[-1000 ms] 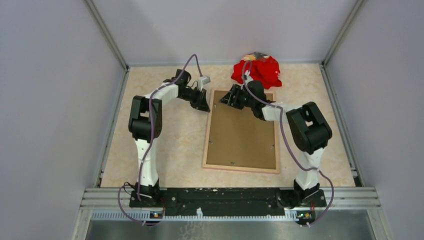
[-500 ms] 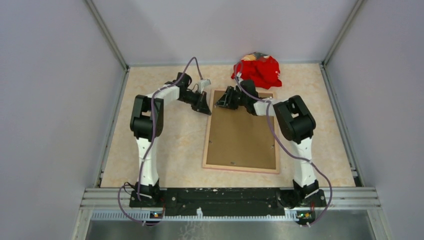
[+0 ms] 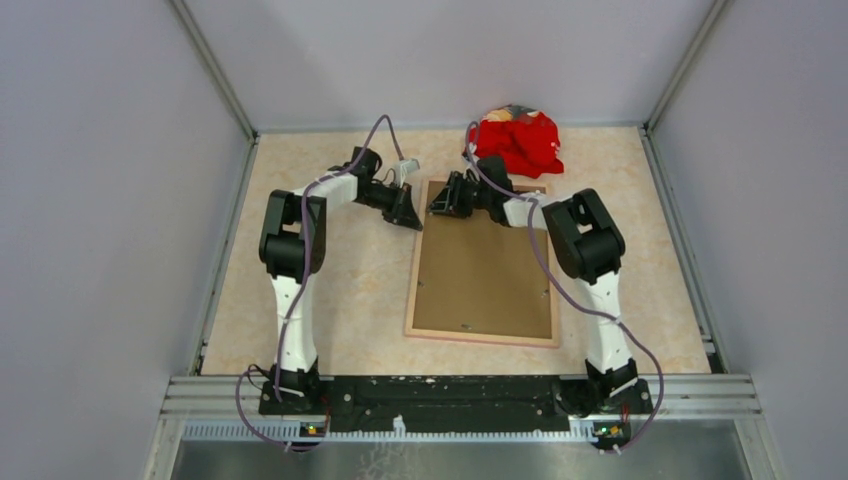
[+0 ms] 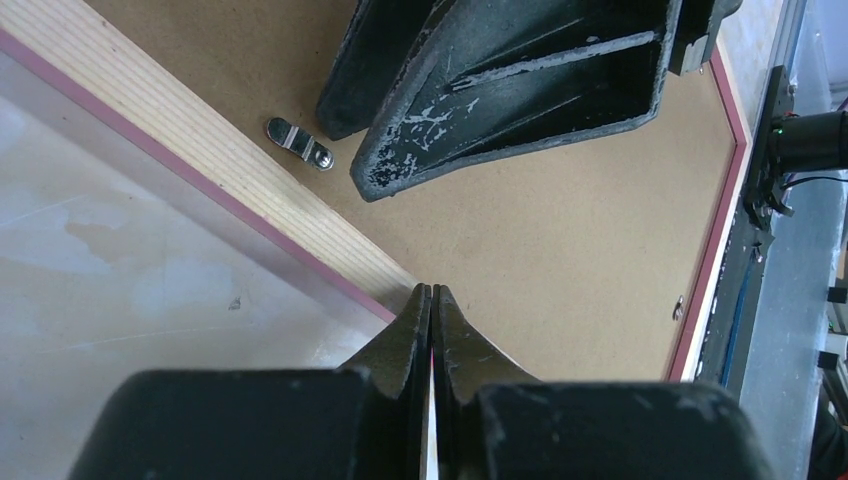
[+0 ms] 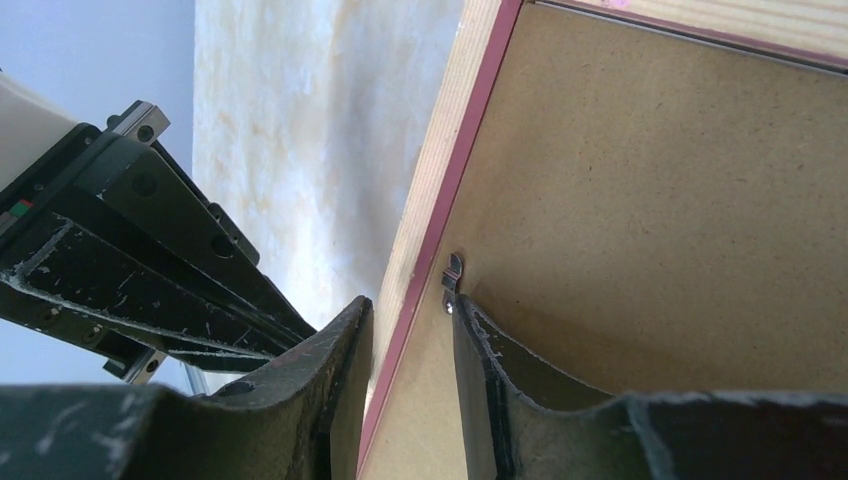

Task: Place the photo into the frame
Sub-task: Install the photo frame at the center of the board.

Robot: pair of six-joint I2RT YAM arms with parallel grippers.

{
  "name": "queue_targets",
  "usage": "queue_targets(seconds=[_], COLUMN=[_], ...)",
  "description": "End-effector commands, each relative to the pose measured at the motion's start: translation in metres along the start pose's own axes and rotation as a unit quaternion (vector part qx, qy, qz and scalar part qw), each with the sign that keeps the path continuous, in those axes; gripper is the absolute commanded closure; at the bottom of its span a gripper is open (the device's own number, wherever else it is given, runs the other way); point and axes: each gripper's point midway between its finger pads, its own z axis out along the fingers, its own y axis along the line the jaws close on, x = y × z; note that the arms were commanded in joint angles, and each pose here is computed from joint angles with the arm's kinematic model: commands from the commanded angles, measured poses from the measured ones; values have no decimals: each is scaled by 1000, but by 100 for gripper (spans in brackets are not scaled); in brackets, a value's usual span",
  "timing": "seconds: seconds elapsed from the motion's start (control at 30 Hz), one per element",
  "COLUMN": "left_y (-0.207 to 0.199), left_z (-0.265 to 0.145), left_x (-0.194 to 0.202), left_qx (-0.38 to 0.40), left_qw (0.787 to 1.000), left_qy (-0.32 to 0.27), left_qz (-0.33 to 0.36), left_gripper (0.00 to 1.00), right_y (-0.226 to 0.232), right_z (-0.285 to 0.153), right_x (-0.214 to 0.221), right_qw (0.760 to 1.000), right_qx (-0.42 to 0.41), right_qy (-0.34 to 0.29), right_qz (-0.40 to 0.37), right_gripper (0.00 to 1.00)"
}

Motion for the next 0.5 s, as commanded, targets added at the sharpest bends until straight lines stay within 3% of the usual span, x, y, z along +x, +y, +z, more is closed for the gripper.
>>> queue_targets(seconds=[0.0,0.13,0.3,0.47], left_y=[6,3,9,12], left_z=[0,-14,-32,-23], left_x=[13,-1,-14,-3], left_qx=[-24,-27,-43,-29], left_qw=[1000,1000,999,999], left_qy=[17,0,-24,-14], left_qz=[-2,2,3,-18], left_gripper=[95,88,69,67], right_y=[4,5,8,9], right_z=[8,8,9,11], right_x=[-3,-4,-9,-9], right_qw=[1000,1000,1000,999], right_qx=[-10,-10,-13,-18], right_qy=[7,8,8,16], right_qz=[-16,-20,-26,-30], right_gripper=[65,65,66,66])
